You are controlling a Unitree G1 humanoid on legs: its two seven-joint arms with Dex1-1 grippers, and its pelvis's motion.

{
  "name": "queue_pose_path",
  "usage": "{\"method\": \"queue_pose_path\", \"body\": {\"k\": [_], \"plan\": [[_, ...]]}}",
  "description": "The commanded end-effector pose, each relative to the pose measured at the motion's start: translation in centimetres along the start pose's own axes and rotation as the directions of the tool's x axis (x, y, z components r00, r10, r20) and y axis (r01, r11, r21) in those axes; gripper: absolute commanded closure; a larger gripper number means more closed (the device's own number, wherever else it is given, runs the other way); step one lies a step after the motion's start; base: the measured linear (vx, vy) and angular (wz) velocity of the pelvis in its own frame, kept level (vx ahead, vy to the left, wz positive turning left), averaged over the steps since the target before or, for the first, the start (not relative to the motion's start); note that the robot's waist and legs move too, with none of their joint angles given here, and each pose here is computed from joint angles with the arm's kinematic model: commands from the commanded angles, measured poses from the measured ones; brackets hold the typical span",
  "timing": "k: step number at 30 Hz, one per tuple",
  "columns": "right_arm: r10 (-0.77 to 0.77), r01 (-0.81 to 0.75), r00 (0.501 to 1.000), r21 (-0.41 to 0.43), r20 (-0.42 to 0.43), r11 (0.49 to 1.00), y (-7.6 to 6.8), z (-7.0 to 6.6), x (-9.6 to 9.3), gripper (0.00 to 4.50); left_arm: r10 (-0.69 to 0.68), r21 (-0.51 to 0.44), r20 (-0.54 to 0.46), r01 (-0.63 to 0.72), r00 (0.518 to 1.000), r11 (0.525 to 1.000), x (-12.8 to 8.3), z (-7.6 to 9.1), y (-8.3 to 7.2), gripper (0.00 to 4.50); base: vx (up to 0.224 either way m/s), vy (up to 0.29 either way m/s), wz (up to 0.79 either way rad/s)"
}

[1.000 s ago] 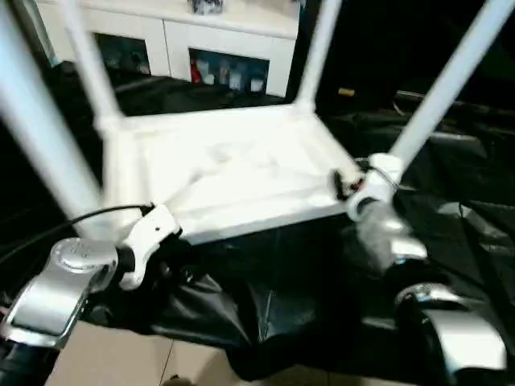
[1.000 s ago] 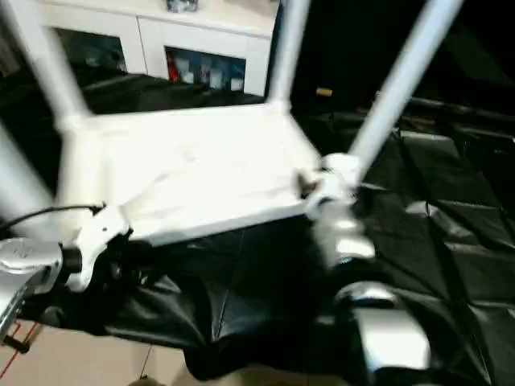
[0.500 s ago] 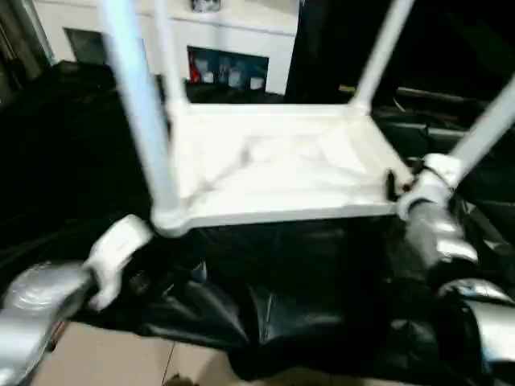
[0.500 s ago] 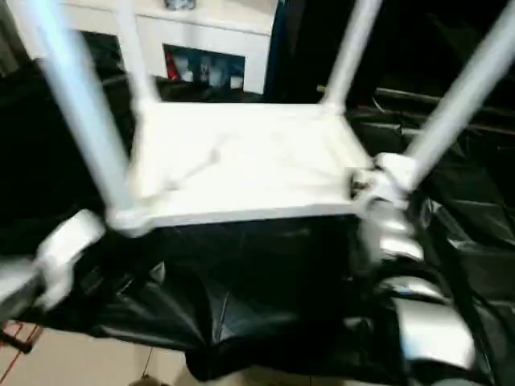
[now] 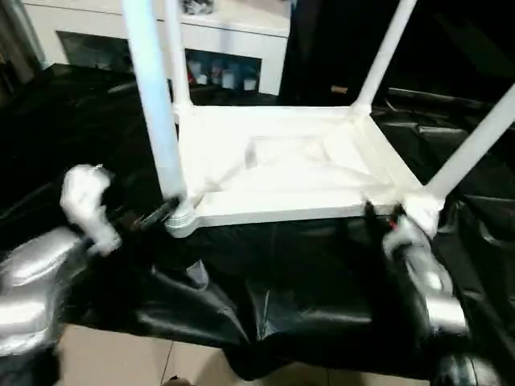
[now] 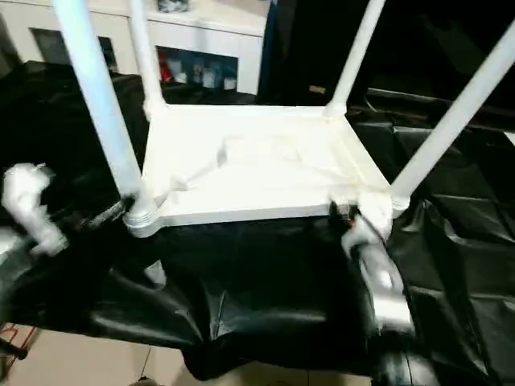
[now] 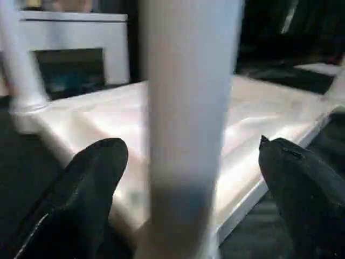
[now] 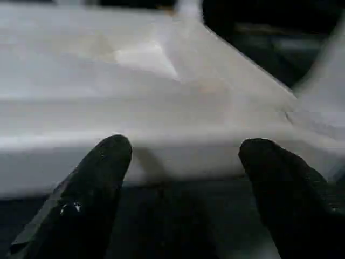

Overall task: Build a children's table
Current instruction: Rotate table base

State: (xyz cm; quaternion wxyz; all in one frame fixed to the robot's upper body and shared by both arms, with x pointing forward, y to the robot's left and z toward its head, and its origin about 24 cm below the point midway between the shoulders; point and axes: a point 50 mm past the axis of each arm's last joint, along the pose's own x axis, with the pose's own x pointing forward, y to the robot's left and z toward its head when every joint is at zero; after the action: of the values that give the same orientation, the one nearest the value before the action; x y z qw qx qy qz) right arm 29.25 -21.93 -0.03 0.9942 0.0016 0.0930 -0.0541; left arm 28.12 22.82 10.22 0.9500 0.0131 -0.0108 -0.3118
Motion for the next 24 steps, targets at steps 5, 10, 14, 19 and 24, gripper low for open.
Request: {"method": "queue_pose_path", "body": {"k": [5,10,14,19,24], "plan": [[-0.133,0.129,0.986,-0.044,-0.103,0.991,-1.0,-1.1,-0.3,0.8,-0.071,-0.075,0.112,0.08,0.991,0.994,3.0,0.9,-1.0,0.03,0.0,0.0,0.0],[-0.039,0.024,0.984,-0.089,-0.175,0.996,0.3,-0.9,1.3,0.8,-0.178,-0.149,0.116,0.194,0.977,0.97,4.5,1.0,-2.1,0.03,0.0,0.0,0.0],[0.006,-0.027,0.98,-0.105,-0.198,0.994,1.4,0.2,2.9,0.8,-0.396,-0.282,0.125,0.415,0.91,0.865,3.1,1.0,-4.3,0.03,0.0,0.0,0.0],[0.048,-0.072,0.978,-0.112,-0.203,0.991,2.0,1.0,3.7,0.8,-0.544,-0.362,0.11,0.543,0.832,0.757,1.3,1.1,-5.9,0.03,0.0,0.0,0.0],[0.13,-0.16,0.968,-0.128,-0.213,0.979,3.3,1.5,4.4,0.8,-0.635,-0.404,0.087,0.61,0.768,0.682,0.2,1.5,-7.7,0.03,0.0,0.0,0.0]]}}
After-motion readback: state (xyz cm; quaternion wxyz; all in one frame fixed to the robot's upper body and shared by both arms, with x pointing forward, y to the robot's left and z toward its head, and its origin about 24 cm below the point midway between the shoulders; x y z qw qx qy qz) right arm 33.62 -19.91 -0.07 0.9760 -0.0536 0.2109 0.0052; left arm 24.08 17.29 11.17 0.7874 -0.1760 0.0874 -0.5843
